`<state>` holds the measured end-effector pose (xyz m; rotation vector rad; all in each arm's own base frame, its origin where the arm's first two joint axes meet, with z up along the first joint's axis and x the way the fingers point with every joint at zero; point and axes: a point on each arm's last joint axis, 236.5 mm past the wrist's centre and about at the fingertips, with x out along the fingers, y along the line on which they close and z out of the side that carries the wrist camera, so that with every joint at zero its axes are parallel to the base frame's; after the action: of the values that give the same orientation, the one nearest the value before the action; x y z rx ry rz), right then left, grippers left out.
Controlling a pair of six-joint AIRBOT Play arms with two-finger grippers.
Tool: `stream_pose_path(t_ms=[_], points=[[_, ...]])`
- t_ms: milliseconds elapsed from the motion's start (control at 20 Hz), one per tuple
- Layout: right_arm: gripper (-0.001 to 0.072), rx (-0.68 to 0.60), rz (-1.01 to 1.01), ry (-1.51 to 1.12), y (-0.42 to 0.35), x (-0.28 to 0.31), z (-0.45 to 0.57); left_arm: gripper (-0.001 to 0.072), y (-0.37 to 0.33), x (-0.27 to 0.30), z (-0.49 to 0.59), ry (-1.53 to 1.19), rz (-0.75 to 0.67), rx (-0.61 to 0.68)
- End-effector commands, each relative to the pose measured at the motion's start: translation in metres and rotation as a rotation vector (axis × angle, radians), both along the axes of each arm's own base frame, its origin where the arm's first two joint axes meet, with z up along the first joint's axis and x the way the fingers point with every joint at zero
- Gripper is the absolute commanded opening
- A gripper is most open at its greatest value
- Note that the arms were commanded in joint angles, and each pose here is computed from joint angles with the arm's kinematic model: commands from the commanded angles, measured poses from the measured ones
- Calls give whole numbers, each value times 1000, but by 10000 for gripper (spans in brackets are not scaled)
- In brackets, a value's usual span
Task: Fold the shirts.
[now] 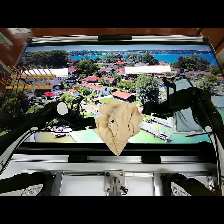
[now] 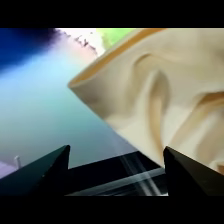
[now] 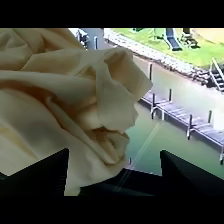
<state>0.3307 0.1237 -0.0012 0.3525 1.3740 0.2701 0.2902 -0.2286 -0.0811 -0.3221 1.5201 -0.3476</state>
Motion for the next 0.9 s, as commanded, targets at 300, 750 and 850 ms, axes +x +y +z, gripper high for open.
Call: stream_pose_path(t_ms=[300, 750, 850], points=[[670, 61, 86, 94, 42, -11, -33, 457, -28, 15, -26, 21, 128, -91], [670, 98, 100, 64, 50, -6, -28, 34, -40, 20, 1, -38, 9, -133], [665, 97, 89, 45, 51, -1, -28, 34, -40, 21, 3, -43, 8, -135]])
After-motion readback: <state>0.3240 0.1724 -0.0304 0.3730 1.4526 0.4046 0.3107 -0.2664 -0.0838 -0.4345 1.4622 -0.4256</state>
